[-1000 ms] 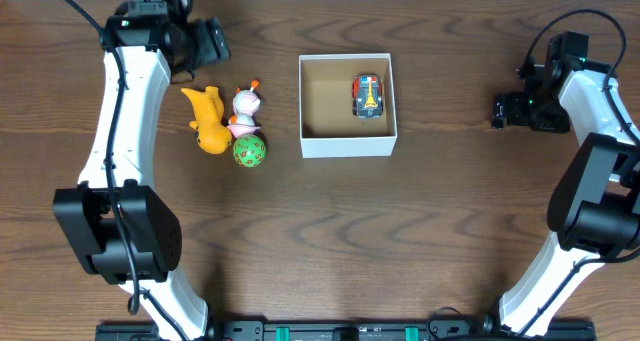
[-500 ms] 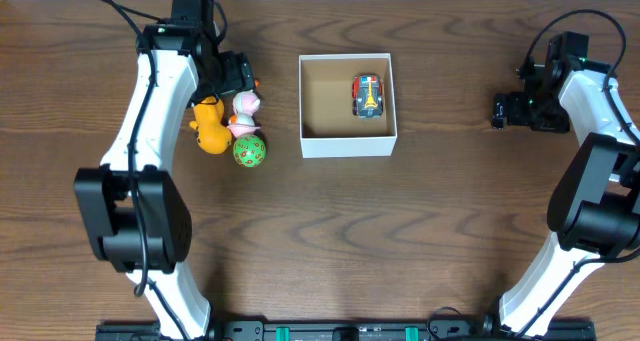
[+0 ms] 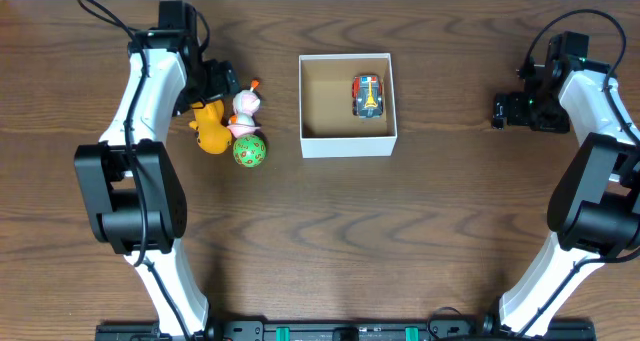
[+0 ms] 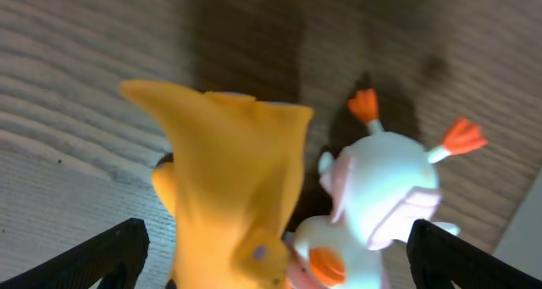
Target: Pack container
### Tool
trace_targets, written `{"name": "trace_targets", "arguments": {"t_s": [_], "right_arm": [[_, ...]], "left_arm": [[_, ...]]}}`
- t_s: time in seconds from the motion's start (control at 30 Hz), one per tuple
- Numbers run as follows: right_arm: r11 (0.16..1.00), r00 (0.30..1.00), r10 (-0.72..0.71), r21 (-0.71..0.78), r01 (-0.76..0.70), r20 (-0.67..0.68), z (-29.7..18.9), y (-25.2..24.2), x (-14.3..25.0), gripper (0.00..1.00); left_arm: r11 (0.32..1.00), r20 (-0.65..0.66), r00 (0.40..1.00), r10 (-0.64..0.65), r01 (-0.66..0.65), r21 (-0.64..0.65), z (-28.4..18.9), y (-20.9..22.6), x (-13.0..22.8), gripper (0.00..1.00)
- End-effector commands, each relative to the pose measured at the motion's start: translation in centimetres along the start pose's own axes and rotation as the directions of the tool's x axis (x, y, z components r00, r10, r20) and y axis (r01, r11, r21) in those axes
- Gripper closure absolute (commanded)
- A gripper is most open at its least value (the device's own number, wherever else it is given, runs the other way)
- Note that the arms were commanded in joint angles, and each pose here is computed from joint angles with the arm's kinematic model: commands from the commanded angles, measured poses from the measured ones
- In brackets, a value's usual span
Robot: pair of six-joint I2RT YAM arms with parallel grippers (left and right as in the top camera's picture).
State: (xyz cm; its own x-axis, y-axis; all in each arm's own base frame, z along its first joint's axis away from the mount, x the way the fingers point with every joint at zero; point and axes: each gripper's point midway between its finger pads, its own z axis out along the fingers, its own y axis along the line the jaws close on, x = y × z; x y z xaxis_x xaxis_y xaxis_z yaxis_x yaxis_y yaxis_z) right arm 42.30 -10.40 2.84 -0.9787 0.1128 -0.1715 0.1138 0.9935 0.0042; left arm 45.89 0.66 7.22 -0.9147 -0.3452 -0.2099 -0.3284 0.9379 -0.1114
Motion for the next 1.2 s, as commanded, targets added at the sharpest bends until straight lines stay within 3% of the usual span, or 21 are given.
{"name": "trace_targets", "arguments": {"t_s": [0.0,0.3,0.33,0.4,0.47,0.67,0.77,1.17], "right_arm": [[1.0,1.0,-0.001,-0.007,0.001,0.008,-0.4,0.5,-0.1,0.01],[1.0,1.0,-0.001,-0.007,0.001,0.008,-0.4,0.5,-0.1,0.01],[1.0,1.0,-0.001,-0.007,0.001,0.008,-0.4,0.5,-0.1,0.01],[1.0,1.0,-0.001,-0.007,0.001,0.008,-0.4,0.5,-0.1,0.01],[1.0,1.0,-0.001,-0.007,0.001,0.008,-0.4,0.5,-0.1,0.01],[1.0,1.0,-0.001,-0.007,0.001,0.008,-0.4,0.5,-0.1,0.01],[1.0,1.0,-0.001,-0.007,0.001,0.008,-0.4,0.5,-0.1,0.01],[1.0,1.0,-0.001,-0.007,0.001,0.008,-0.4,0.5,-0.1,0.01]], "left_arm": [[0.999,-0.053,0.999,0.008,-0.01,-0.039,1.5,0.9,1.1,0.01],[0.996,-0.166,0.986,0.018,-0.033,-0.088,3.6,2.1,3.4,0.0],[0.995,-0.169,0.985,0.017,-0.032,-0.089,3.7,2.1,3.4,0.16],[0.995,-0.168,0.986,0.017,-0.034,-0.098,3.7,2.4,3.4,0.57],[0.993,-0.162,0.987,0.014,-0.033,-0.115,3.6,2.8,3.2,0.77],[0.994,-0.133,0.991,0.002,-0.016,-0.109,1.8,3.1,2.3,0.81],[0.996,-0.074,0.997,0.001,-0.008,-0.093,-0.7,2.8,0.8,0.93],[0.996,0.249,0.968,0.021,-0.04,0.075,-15.7,-1.3,-3.4,0.94]]}}
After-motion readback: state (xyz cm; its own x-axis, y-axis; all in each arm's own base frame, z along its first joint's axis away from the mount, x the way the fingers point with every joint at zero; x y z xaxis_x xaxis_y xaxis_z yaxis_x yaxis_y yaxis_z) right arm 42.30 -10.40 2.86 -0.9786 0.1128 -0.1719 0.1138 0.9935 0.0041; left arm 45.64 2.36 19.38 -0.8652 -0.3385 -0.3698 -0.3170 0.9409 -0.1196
